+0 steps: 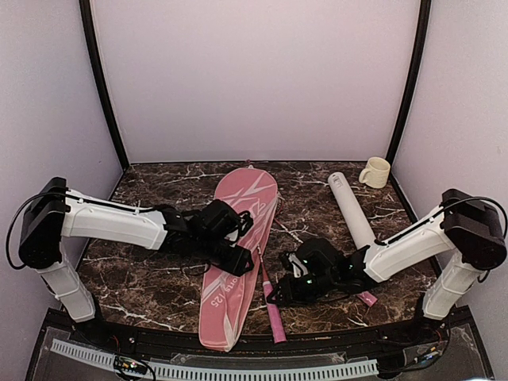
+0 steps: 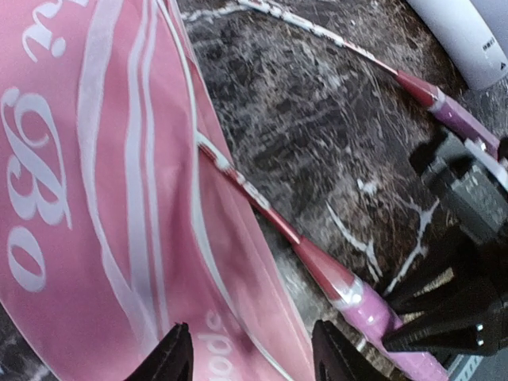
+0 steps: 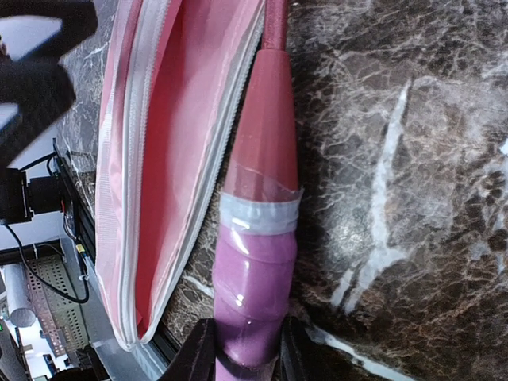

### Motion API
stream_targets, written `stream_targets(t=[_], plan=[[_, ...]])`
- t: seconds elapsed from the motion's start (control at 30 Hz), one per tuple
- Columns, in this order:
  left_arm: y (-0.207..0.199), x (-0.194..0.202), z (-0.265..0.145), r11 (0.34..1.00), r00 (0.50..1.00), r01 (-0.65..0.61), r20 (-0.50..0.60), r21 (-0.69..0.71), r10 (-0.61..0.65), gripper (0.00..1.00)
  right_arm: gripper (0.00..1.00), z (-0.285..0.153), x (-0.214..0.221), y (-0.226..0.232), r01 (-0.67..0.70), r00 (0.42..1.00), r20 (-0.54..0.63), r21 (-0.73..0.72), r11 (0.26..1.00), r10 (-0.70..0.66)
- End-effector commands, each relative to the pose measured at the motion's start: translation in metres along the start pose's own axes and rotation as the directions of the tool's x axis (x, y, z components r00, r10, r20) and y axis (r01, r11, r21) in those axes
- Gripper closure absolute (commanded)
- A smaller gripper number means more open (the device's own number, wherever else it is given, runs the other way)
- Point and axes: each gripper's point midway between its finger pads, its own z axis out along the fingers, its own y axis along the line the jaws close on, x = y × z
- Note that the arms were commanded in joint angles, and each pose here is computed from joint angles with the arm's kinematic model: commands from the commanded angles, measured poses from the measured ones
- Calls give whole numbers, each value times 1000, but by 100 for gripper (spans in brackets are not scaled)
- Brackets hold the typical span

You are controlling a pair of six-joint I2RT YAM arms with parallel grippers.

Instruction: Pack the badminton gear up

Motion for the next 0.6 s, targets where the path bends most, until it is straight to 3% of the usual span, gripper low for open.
stream_targets(t=[0.0, 0.13, 0.33, 0.57], plan=[[-1, 39, -9, 997, 994, 67, -83, -26, -69, 47, 76, 0, -5, 4, -7, 1000, 23, 9, 1000, 6], [-12, 58, -4, 992, 987, 124, -111, 37, -120, 47, 76, 1, -6, 4, -6, 1000, 27, 8, 1000, 5], [-11, 68, 6, 994, 985, 106, -137, -4, -105, 47, 76, 0, -8, 6, -3, 999, 34, 3, 1000, 3], [-5, 73, 18, 996, 986, 81, -145, -37, -86, 60, 76, -3, -12, 10, 5, 999, 48, 2, 1000, -5]])
